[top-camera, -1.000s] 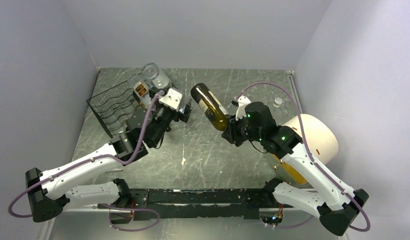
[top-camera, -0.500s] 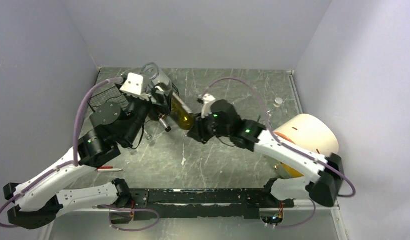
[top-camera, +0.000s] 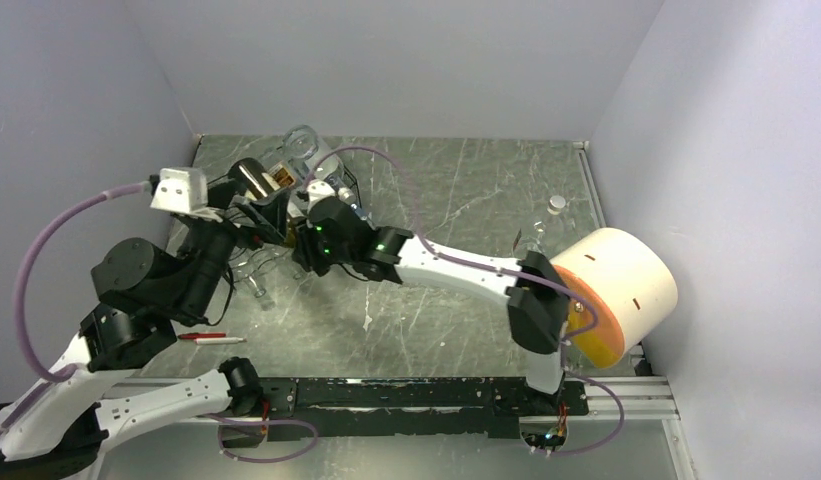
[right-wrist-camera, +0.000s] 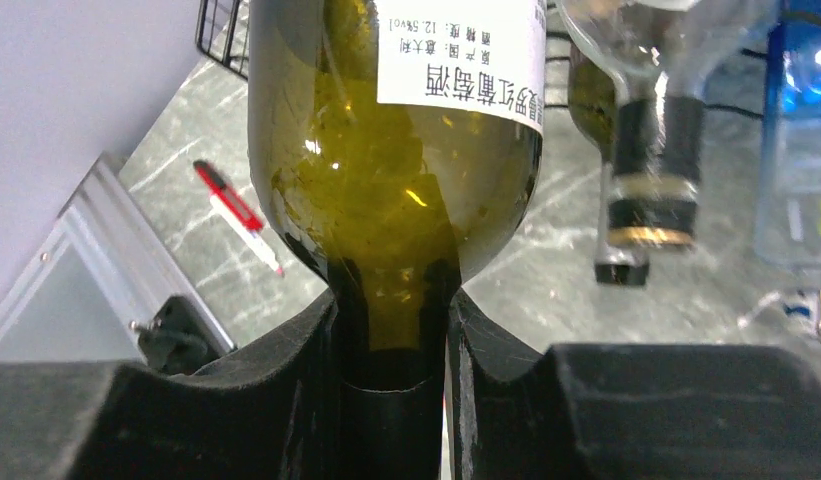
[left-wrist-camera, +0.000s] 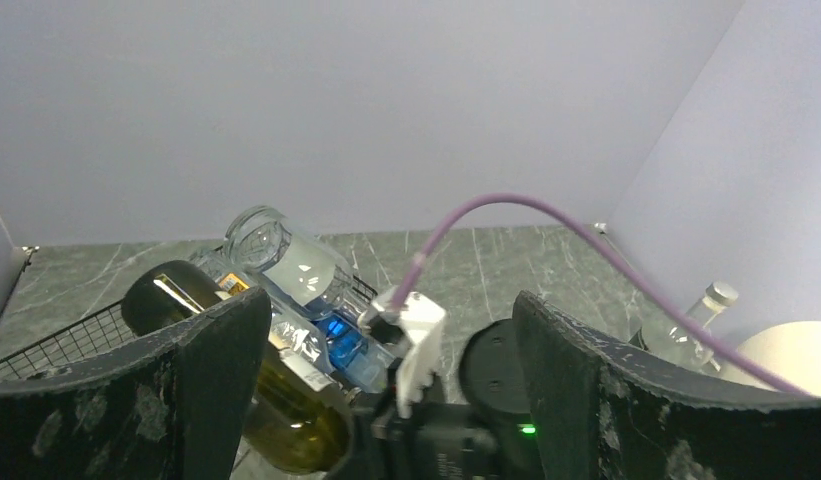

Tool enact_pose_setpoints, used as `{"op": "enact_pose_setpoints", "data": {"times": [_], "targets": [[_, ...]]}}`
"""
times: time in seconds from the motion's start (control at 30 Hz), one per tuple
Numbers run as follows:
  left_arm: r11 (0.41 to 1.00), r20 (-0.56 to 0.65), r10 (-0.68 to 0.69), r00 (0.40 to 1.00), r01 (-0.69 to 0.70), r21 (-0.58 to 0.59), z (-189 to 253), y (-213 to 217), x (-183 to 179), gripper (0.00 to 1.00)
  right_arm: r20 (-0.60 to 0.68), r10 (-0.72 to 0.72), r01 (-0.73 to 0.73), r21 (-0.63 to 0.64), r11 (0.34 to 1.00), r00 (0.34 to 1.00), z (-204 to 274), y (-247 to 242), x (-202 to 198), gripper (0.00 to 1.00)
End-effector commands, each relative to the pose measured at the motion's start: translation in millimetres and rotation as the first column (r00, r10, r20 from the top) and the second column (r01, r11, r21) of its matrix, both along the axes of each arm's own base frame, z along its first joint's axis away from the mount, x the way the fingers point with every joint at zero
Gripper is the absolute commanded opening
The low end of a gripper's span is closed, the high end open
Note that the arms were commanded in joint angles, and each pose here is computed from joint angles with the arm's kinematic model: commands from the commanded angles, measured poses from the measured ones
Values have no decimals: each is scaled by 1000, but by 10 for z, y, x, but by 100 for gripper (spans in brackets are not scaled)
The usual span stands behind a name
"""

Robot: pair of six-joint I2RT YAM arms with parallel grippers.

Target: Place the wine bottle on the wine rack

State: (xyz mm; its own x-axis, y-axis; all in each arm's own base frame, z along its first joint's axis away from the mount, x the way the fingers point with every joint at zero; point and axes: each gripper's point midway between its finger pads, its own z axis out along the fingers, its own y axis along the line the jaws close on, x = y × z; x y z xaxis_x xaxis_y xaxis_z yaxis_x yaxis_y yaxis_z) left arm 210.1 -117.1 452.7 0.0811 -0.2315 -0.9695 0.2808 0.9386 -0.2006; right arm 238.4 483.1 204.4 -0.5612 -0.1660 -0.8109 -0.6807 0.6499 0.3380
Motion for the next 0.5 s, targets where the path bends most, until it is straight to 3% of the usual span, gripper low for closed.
{"op": "enact_pose_setpoints", "data": {"times": [0.0, 0.47], "targets": [[1000, -23, 22, 999, -23, -10, -105, 99, -29, 94, 104, -82, 64, 166, 984, 991, 540, 433, 296, 0], [999, -26, 25, 999, -25, 31, -142, 34, 18, 94, 90, -120, 111, 96, 989, 989, 107, 833, 568, 4]]}}
